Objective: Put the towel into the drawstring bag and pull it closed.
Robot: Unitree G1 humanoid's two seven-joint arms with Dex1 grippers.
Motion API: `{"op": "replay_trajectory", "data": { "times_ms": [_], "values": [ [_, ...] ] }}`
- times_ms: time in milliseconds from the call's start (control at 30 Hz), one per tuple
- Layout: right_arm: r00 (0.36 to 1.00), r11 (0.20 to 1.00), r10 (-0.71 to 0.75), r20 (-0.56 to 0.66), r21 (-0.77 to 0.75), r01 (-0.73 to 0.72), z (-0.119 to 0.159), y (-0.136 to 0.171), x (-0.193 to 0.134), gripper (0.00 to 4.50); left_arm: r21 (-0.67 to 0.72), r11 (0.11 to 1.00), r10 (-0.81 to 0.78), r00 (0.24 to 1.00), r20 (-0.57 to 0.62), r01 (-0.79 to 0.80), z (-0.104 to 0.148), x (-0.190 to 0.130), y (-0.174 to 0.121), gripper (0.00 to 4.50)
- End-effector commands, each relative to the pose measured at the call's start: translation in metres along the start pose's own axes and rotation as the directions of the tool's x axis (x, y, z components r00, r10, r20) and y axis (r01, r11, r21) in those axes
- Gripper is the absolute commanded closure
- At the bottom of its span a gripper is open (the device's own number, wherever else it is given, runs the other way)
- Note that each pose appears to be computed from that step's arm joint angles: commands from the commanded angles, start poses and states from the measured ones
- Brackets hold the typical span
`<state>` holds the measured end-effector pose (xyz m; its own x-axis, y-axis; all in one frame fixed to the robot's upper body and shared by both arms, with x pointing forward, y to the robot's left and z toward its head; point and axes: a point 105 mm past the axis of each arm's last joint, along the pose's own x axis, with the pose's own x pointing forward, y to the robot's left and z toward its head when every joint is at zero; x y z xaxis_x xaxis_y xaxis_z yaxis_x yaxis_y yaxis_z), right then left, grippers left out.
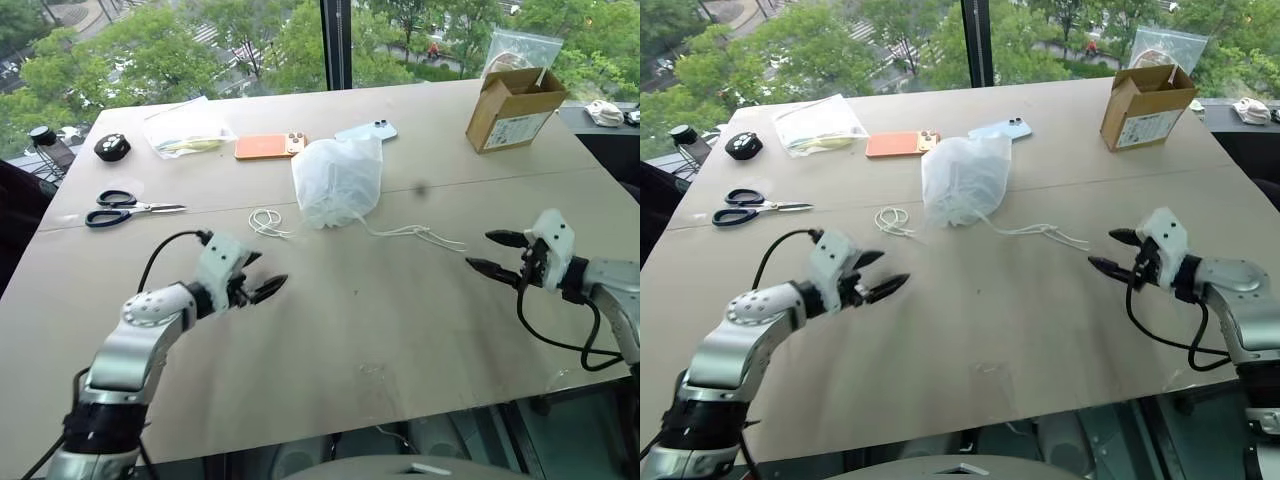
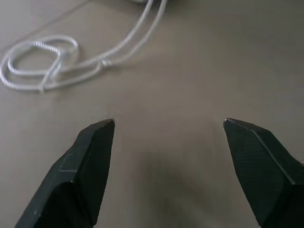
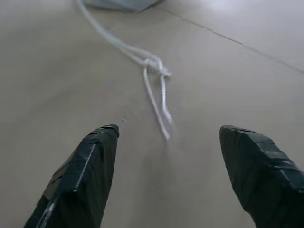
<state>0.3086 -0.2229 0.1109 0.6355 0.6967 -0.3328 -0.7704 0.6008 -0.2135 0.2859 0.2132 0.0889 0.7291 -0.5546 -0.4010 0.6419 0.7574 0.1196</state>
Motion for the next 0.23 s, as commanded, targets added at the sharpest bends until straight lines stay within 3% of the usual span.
{"op": "replay_trajectory", "data": {
  "times_ms": [33, 233],
  "values": [
    [0.996, 1.0, 0.004, 0.085, -0.025, -0.002, 0.008, -0.005, -0.01, 0.79, 0.025, 1.0, -0.016, 0.999, 0.035, 0.015, 0.008, -0.011, 0.001, 0.93],
    [0.992, 1.0, 0.001, 0.13, 0.021, -0.004, 0.001, -0.003, -0.008, 0.79, 0.019, 0.999, -0.053, 0.994, 0.1, 0.051, 0.018, -0.011, -0.011, 0.93]
  ]
}}
